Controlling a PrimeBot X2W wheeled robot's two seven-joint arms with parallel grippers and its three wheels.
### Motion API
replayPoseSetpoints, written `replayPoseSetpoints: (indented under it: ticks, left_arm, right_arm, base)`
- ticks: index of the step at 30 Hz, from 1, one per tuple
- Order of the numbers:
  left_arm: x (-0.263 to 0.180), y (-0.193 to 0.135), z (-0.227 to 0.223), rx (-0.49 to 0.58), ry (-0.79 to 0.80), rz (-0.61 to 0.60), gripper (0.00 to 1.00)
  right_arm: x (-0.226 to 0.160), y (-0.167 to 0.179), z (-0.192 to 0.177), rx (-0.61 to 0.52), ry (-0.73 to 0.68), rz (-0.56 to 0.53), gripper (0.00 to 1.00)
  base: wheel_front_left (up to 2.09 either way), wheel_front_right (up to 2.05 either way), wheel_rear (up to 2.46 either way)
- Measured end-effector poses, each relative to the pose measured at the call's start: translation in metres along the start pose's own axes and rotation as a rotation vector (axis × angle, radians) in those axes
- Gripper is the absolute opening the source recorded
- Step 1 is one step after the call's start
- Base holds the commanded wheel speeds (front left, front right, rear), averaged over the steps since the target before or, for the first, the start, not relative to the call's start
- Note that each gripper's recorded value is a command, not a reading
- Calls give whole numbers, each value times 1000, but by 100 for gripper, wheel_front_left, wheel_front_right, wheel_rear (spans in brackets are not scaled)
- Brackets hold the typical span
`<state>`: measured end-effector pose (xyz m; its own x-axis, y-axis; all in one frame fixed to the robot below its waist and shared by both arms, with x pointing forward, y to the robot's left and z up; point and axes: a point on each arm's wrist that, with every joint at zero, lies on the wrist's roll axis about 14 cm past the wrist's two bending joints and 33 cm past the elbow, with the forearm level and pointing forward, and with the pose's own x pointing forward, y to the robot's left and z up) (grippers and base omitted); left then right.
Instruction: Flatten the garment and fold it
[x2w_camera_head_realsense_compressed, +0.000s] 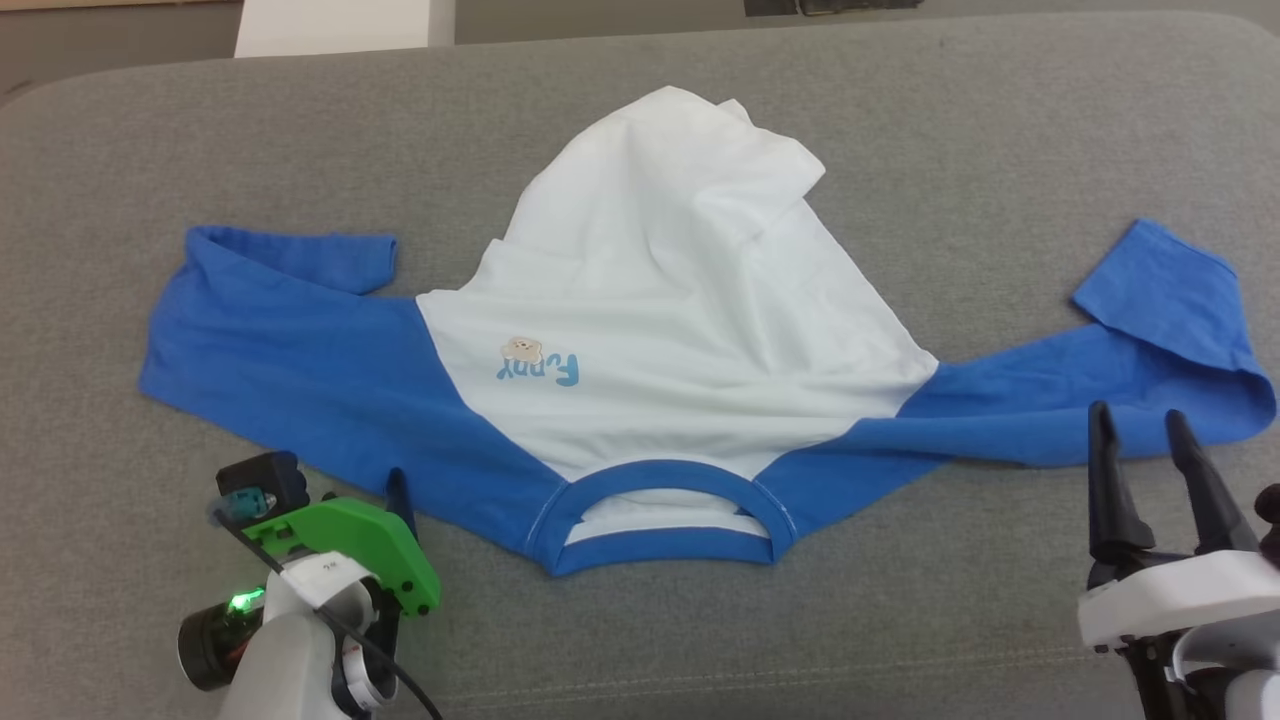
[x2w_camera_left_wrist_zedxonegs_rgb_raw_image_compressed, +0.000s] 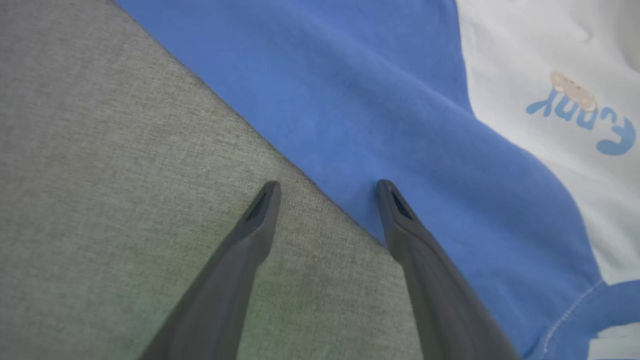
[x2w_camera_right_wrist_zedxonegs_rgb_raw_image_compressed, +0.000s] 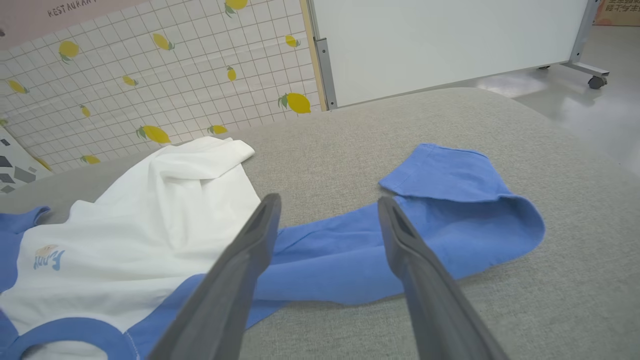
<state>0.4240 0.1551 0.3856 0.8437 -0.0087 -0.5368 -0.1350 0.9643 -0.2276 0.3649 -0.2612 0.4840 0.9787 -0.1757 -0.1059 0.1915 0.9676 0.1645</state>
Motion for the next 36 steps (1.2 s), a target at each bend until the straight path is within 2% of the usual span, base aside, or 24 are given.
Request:
replayPoseSetpoints:
  ticks: [10, 11, 12, 22, 27, 36]
  left_arm:
    - [23, -3, 2, 22, 72, 10, 99]
    - [24, -4, 0, 25, 80, 6, 42]
    - [25, -6, -1, 32, 86, -3, 0]
    - [13, -4, 5, 26, 10, -22, 0]
    - [4, 14, 13, 5, -46, 25, 0]
    - [-6, 39, 27, -8, -102, 79, 0]
  right_arm:
    - [1, 22, -21, 24, 68, 59, 100]
    - [1, 22, -23, 24, 76, 59, 100]
    - [1, 22, -27, 23, 93, 59, 100]
    - [-10, 30, -69, 24, 321, 82, 100]
    - [-13, 45, -90, 26, 437, 127, 100]
    - [-7, 65, -109, 25, 538, 188, 100]
  base:
    - [0, 0, 0]
    - [0, 0, 0]
    - [0, 0, 0]
    - [0, 0, 0]
    - [0, 0, 0]
    - [0, 0, 0]
